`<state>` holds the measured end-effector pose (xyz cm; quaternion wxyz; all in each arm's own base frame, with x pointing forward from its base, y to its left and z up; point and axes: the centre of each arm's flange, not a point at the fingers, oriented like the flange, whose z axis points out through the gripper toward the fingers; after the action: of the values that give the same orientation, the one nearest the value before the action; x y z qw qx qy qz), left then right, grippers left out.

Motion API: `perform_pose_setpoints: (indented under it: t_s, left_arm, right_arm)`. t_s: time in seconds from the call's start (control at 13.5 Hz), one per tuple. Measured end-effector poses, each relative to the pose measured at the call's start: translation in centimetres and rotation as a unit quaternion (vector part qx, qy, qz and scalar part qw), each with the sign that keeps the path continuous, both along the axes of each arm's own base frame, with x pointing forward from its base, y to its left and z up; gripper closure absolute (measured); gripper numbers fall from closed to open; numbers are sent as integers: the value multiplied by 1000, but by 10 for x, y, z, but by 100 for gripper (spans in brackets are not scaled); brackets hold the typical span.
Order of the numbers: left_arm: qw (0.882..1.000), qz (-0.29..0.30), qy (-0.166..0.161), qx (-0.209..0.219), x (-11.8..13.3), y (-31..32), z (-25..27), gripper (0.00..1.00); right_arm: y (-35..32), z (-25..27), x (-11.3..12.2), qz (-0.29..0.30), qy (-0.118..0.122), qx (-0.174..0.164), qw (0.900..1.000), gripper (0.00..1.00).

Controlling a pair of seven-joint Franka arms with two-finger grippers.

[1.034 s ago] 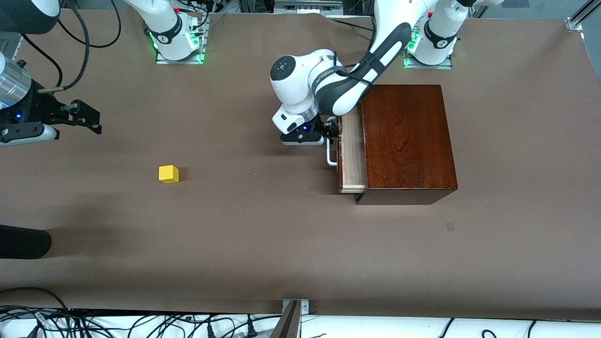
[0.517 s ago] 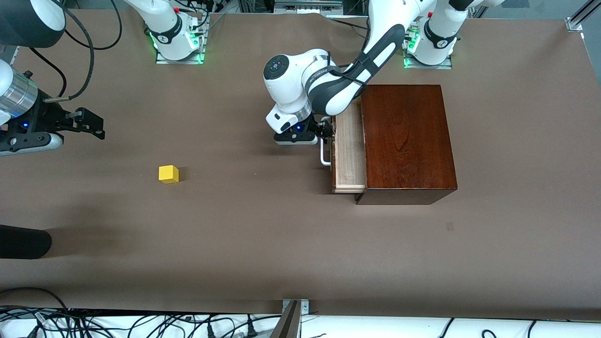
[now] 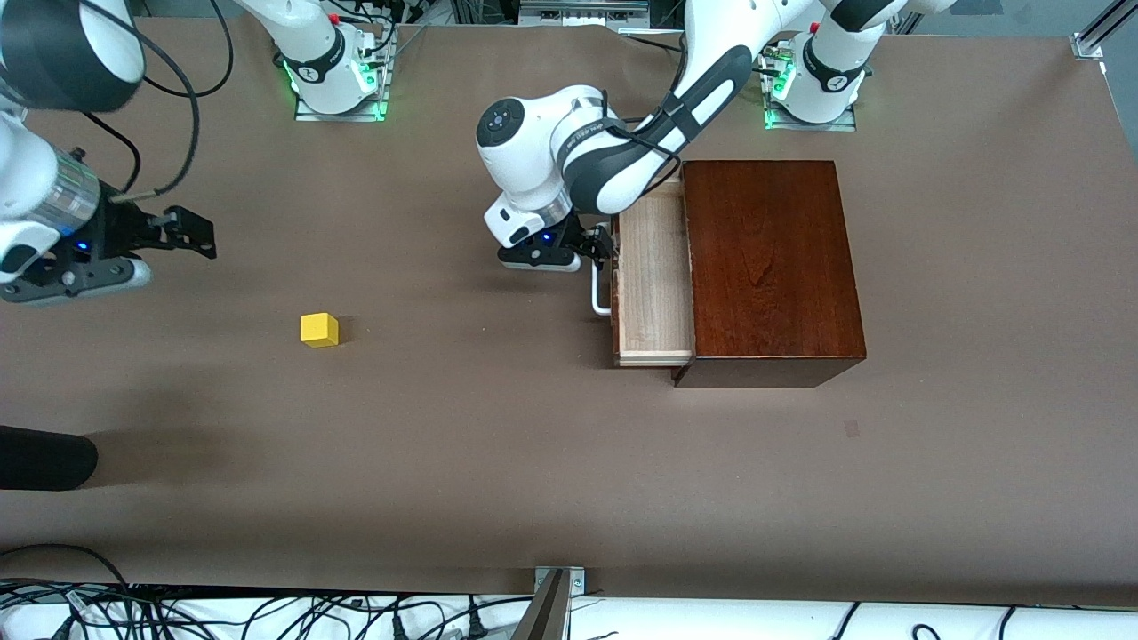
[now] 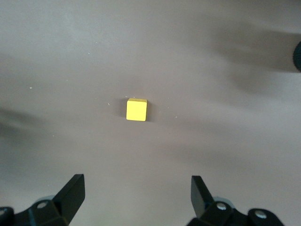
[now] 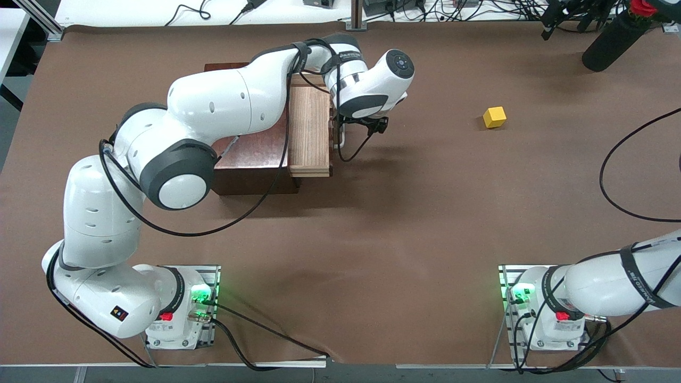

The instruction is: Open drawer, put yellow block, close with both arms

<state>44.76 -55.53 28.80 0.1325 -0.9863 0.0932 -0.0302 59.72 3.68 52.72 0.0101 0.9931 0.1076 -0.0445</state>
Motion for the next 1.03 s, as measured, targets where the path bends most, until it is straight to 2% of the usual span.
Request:
perform_pose_setpoints:
  t_s: [0.22, 0.37, 0.52, 0.66, 0.81, 1.03]
  left_arm:
    - [999, -28, 22, 34, -2, 3, 13, 0]
    - [997, -38, 33, 51, 11, 10, 44, 0]
    - [998, -22, 41, 31, 29, 21, 94, 0]
    - [999, -3, 40, -4, 58, 56, 152, 0]
    - [999, 14, 40, -33, 92, 112, 201, 0]
    - [997, 25, 51, -54, 136, 200, 243, 0]
  right_arm:
    - [1, -59, 9, -18, 5, -4, 1000, 0]
    - [1, -96, 7, -21, 5, -5, 1000, 0]
    - [0, -128, 1, -27, 5, -5, 1000, 0]
    - [0, -158, -3, -33, 3, -6, 999, 0]
    - [1, -186, -3, -34, -6, -6, 999, 0]
    - [5, -228, -3, -39, -16, 2, 999, 0]
